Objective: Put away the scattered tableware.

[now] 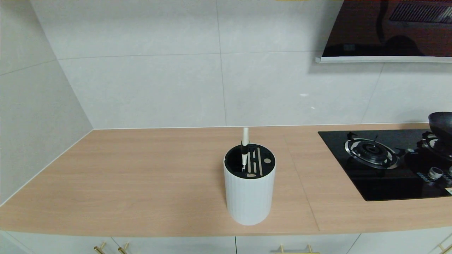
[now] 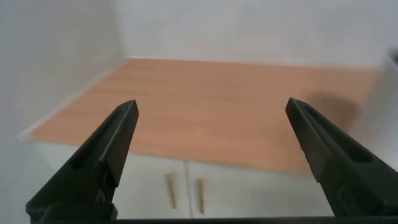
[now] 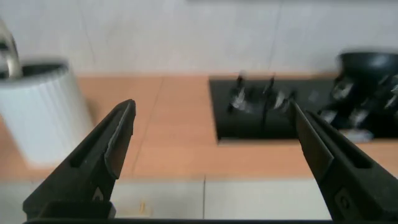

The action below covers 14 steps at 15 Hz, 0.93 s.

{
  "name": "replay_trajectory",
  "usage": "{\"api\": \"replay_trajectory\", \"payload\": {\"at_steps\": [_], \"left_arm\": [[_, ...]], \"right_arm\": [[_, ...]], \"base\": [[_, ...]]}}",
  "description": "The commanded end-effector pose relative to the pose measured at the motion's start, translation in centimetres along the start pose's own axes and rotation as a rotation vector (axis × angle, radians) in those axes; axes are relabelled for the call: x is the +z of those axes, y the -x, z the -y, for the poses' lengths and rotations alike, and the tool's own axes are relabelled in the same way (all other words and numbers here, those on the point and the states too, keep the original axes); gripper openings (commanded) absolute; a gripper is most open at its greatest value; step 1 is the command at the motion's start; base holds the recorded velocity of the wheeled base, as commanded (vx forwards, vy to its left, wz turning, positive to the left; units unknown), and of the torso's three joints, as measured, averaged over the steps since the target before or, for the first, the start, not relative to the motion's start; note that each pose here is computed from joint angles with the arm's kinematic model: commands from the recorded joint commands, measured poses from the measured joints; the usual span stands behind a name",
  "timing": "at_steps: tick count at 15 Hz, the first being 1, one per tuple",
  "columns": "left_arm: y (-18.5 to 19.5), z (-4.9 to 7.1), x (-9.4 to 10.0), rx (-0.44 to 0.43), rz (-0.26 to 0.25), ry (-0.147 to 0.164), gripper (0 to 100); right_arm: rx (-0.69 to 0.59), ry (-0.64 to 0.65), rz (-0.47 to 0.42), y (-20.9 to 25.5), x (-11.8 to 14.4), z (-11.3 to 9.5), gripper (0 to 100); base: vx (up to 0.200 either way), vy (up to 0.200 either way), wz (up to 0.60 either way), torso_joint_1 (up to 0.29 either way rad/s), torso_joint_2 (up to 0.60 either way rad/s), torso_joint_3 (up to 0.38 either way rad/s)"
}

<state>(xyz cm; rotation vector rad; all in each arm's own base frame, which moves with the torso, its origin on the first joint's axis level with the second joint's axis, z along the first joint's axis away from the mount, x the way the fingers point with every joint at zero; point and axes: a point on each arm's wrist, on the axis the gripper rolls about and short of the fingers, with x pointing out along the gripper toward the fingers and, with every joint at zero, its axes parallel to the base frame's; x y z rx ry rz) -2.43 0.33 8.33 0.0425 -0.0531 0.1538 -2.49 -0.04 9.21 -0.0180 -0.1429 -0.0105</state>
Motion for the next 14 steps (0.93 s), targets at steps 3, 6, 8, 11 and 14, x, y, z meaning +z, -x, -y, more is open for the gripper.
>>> {"api": "replay_trajectory", "payload": {"at_steps": [3, 6, 8, 11, 14], "left_arm": [[-0.07, 0.29, -0.78, -0.108, -0.053, 0.026, 100], [-0.06, 0.32, -0.79, -0.124, -0.053, -0.001, 100], [-0.06, 0.34, -0.79, -0.132, -0.052, -0.012, 100], [-0.06, 0.34, -0.77, -0.129, -0.054, 0.048, 100], [-0.06, 0.34, -0.77, -0.129, -0.054, 0.046, 100]], "right_arm": [[0.004, 0.001, -0.148, 0.04, -1.70, -0.04, 100], [0.020, 0.004, -0.141, 0.03, -1.66, -0.07, 100], [0.055, -0.001, -0.139, 0.03, -1.65, -0.15, 100], [0.056, -0.001, -0.139, 0.03, -1.65, -0.15, 100], [0.056, -0.003, -0.139, 0.03, -1.65, -0.15, 100]], "base": [[0.000, 0.000, 0.00, 0.000, 0.00, 0.000], [0.000, 0.000, 0.00, 0.000, 0.00, 0.000], [0.000, 0.000, 0.00, 0.000, 0.00, 0.000], [0.000, 0.000, 0.00, 0.000, 0.00, 0.000], [0.000, 0.000, 0.00, 0.000, 0.00, 0.000]]}}
